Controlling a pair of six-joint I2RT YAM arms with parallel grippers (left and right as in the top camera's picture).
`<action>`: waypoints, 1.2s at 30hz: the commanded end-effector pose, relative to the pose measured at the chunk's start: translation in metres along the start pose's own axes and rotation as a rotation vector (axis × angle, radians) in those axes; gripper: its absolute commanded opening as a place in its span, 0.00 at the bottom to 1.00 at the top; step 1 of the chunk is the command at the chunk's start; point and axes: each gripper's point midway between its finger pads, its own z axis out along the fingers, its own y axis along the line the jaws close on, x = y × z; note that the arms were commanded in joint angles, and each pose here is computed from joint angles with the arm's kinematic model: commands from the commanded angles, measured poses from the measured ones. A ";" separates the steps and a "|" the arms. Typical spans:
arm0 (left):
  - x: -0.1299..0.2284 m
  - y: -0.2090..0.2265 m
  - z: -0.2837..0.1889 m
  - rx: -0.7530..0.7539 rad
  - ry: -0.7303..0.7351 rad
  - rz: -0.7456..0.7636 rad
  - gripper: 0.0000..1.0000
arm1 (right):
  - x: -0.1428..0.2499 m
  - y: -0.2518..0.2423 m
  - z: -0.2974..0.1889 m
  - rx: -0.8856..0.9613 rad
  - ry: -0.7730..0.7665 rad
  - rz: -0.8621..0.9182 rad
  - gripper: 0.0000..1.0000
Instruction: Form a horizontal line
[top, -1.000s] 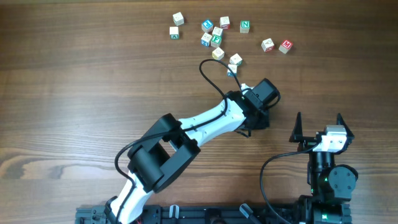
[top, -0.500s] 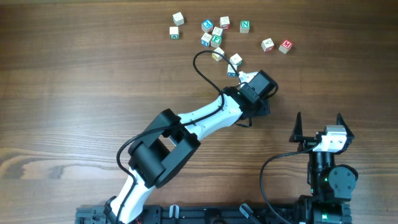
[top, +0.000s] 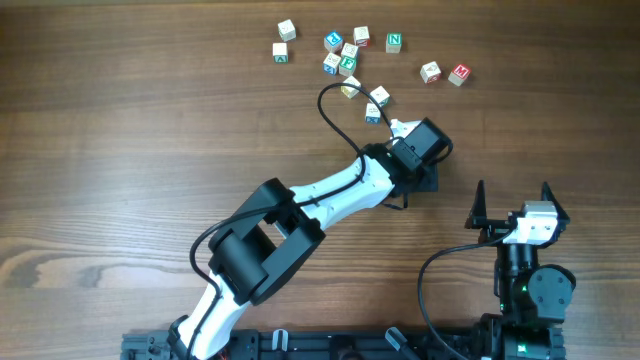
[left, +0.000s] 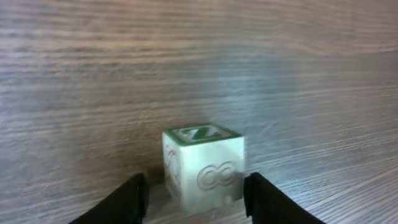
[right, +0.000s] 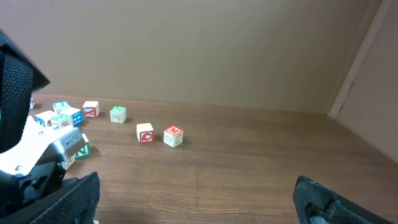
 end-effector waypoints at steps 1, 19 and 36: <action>-0.006 0.001 -0.010 -0.027 0.009 0.013 0.56 | -0.001 0.001 0.000 -0.009 -0.007 -0.009 1.00; -0.046 0.017 -0.078 -0.029 -0.037 0.081 0.42 | -0.001 0.001 0.000 -0.009 -0.007 -0.009 1.00; 0.027 0.011 -0.007 0.152 0.282 0.305 0.04 | -0.001 0.001 0.000 -0.009 -0.007 -0.009 1.00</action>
